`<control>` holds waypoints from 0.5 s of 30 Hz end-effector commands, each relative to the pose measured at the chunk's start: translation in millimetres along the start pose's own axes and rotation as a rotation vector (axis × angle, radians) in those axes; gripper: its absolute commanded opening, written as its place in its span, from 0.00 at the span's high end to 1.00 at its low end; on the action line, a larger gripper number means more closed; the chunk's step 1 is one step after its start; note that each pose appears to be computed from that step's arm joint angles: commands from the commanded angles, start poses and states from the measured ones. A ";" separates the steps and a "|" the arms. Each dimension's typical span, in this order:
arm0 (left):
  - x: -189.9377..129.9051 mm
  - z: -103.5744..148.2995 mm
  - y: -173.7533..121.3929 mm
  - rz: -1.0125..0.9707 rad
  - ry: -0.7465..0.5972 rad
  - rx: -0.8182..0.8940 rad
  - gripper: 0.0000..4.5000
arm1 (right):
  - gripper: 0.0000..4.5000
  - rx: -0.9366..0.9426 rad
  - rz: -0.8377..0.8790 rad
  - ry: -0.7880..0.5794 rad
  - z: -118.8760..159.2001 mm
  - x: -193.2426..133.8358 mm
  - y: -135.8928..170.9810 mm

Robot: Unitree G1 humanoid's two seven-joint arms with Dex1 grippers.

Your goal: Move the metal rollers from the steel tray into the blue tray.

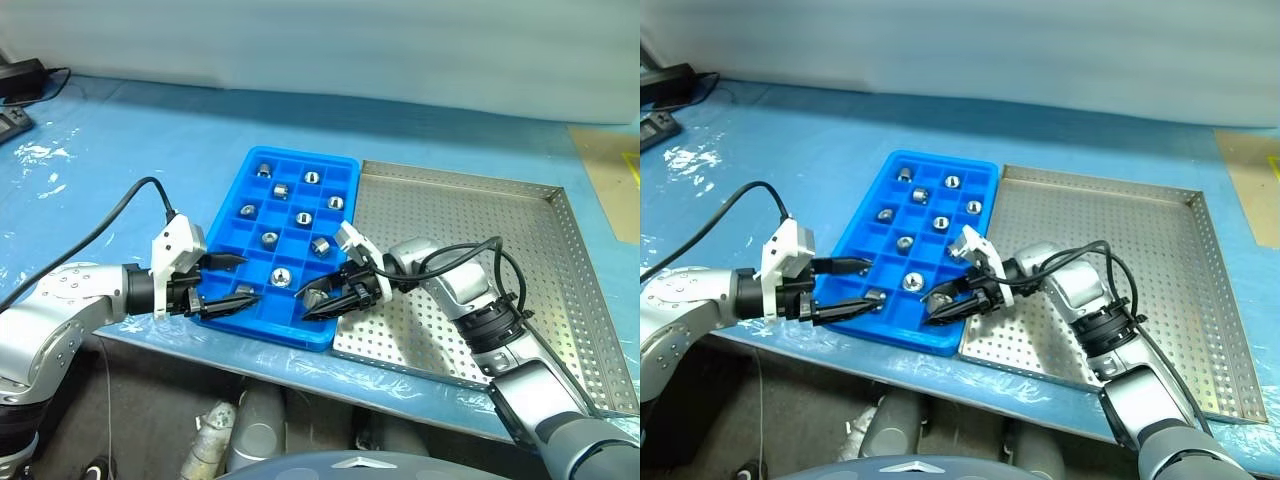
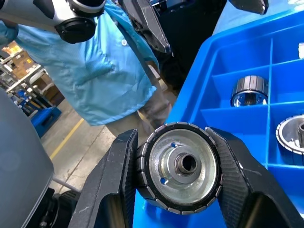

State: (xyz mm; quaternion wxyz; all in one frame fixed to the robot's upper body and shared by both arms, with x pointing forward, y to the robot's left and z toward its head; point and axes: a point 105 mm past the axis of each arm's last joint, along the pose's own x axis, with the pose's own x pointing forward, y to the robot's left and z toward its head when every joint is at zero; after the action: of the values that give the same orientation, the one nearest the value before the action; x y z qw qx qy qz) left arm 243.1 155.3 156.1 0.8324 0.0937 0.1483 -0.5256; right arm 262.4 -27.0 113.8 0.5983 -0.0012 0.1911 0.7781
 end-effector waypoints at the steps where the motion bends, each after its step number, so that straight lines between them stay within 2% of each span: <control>1: 0.2 6.7 -3.3 -0.005 -0.011 0.033 0.12 | 0.60 -0.048 0.032 -0.027 8.2 3.9 7.0; 2: 0.3 6.8 -3.2 -0.005 -0.011 0.033 0.12 | 0.44 -0.051 0.033 -0.027 8.3 3.8 7.1; 6: 0.3 6.4 -1.6 -0.004 -0.010 0.034 0.12 | 0.17 -0.035 0.011 -0.025 9.2 5.1 3.2; 15: 12.9 10.4 0.9 -0.045 -0.037 0.050 0.12 | 0.17 -0.063 -0.071 -0.039 14.9 -9.9 -3.7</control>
State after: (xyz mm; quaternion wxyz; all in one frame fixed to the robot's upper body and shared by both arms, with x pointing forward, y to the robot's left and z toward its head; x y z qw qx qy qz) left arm 249.1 144.8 157.2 0.8247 0.0946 0.1362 -0.5407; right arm 267.8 -27.3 113.8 0.6179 -0.0082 0.1863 0.7638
